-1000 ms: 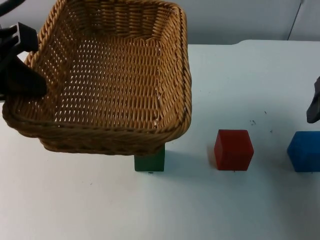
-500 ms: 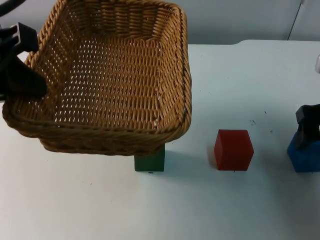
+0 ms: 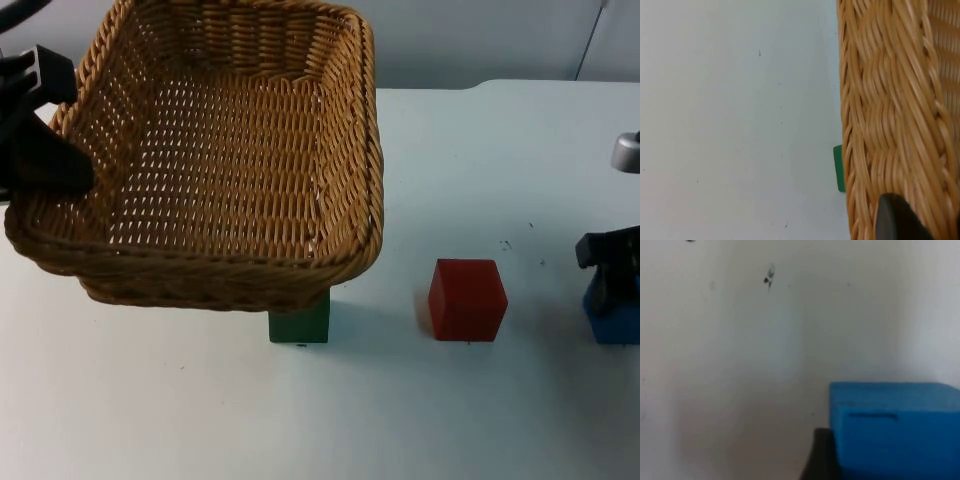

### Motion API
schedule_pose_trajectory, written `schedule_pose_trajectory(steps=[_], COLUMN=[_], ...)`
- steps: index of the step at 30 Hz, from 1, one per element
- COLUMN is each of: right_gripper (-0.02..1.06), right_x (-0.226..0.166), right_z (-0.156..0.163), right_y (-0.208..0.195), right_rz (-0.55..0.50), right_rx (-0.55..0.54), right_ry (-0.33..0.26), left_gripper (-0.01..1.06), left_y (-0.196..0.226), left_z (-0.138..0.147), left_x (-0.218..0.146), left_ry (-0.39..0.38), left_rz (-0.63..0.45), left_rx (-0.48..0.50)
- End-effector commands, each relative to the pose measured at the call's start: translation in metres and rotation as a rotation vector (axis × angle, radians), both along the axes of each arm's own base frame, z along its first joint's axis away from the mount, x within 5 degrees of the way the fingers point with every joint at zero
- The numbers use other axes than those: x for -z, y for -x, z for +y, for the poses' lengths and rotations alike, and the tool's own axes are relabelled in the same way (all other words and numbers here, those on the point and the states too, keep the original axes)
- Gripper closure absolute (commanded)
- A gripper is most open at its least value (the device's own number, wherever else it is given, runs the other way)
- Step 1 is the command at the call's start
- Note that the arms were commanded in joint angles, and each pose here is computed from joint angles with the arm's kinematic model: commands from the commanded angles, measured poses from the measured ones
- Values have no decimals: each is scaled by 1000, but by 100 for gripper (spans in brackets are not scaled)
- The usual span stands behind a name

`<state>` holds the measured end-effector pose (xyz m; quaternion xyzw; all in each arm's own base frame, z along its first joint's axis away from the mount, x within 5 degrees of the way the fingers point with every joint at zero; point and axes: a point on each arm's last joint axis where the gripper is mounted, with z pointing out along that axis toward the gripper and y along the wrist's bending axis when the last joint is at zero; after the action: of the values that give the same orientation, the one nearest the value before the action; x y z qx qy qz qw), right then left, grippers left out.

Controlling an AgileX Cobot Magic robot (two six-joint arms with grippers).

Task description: Pick up the basket with the left hand and place the blue cube into the basket with the right hand.

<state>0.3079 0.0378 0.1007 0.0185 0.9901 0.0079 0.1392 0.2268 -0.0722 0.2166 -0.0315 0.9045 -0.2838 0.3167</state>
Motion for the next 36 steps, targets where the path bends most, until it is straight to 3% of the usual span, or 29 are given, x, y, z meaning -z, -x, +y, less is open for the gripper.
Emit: schedule_pose_trajectory(steps=[1, 3, 4, 9, 10, 12, 24, 30, 33, 36], right_gripper=[43, 54, 54, 89, 89, 105, 105, 105, 105, 105], right_x=[0, 0, 0, 0, 0, -1, -23, -70, -113, -140], right_z=[3, 3, 3, 3, 3, 3, 2, 0, 0, 2], right_y=[-3, -3, -3, -3, -3, -3, 1, 9, 19, 25], right_rz=[-16, -15, -15, -17, -17, -25, -41, -153, -274, -327], right_rx=[2, 12, 12, 14, 14, 13, -31, -27, -19, -46], right_ry=[-8, -11, -11, -11, -11, -12, 5, -8, -33, -51], left_gripper=[105, 105, 105, 105, 105, 105, 105, 105, 105, 105], left_y=[1, 1, 1, 1, 1, 1, 1, 1, 1, 1], left_z=[-1, -1, -1, -1, -1, -1, -2, -2, -2, -2], left_x=[-5, -5, -5, -5, -5, -5, -5, -5, -5, -5], left_ry=[34, 34, 34, 34, 34, 34, 37, 40, 40, 40], left_rz=[-7, -7, -7, -7, -7, -7, -6, -4, -4, -4], left_rx=[-4, -4, -4, -4, -4, -4, -4, -3, -3, -3])
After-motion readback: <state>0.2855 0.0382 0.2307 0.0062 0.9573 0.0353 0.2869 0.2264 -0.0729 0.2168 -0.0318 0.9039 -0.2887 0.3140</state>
